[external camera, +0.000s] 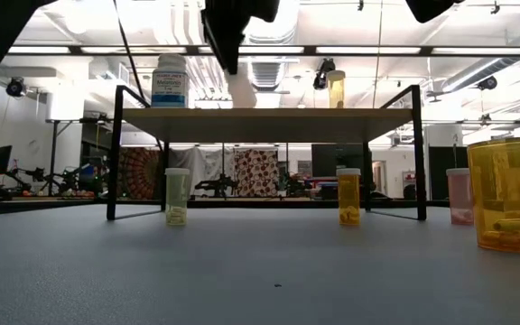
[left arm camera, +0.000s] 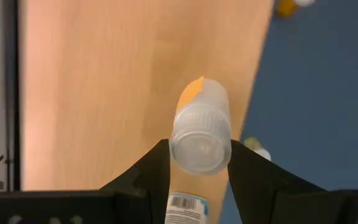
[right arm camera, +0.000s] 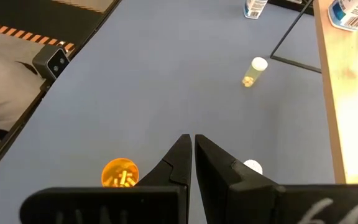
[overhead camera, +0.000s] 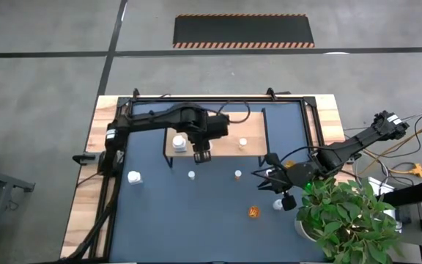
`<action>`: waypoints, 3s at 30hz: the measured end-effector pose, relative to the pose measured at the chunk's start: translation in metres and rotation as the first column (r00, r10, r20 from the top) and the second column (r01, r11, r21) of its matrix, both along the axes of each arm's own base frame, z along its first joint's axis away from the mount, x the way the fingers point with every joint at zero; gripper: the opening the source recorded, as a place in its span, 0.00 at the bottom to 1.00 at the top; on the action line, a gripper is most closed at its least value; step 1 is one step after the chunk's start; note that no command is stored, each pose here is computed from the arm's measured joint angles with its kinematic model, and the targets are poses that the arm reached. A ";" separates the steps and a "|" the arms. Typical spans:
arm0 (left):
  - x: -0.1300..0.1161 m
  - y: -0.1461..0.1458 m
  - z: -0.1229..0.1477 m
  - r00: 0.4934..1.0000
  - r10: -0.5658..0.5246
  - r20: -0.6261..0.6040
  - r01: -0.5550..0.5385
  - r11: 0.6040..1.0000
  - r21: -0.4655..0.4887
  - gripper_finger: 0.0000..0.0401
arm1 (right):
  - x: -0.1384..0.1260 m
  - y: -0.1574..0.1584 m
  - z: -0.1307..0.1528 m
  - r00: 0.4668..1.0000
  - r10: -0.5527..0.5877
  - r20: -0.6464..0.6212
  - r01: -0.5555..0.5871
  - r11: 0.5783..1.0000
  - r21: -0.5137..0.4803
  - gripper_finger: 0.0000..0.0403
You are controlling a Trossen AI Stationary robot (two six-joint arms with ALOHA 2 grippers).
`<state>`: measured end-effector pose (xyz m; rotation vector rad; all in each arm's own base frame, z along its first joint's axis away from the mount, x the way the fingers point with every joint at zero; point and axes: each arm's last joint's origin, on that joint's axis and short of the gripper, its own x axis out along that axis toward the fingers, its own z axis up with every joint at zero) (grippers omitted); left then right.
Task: Pick and place medicine bottles onto shelf by color
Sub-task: Put the left transparent bottle on the shelf, then put the top transparent bottle on the shelf
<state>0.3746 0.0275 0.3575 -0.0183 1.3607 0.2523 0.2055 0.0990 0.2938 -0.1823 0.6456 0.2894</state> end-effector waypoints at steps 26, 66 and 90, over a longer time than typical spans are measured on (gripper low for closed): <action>-0.007 -0.023 0.009 0.999 -0.022 0.044 0.022 1.000 -0.001 0.50 | 0.000 0.000 0.000 1.000 0.000 0.001 0.000 1.000 -0.001 0.03; -0.137 -0.115 -0.028 0.442 -0.605 0.662 -0.011 0.735 0.678 0.50 | 0.146 -0.098 0.051 0.976 -0.198 -0.088 0.155 0.922 -0.355 0.27; -0.173 -0.098 -0.047 0.388 -0.655 0.648 -0.065 0.682 0.728 0.50 | 0.179 -0.134 0.007 0.956 -0.052 -0.288 -0.102 0.863 -0.494 0.71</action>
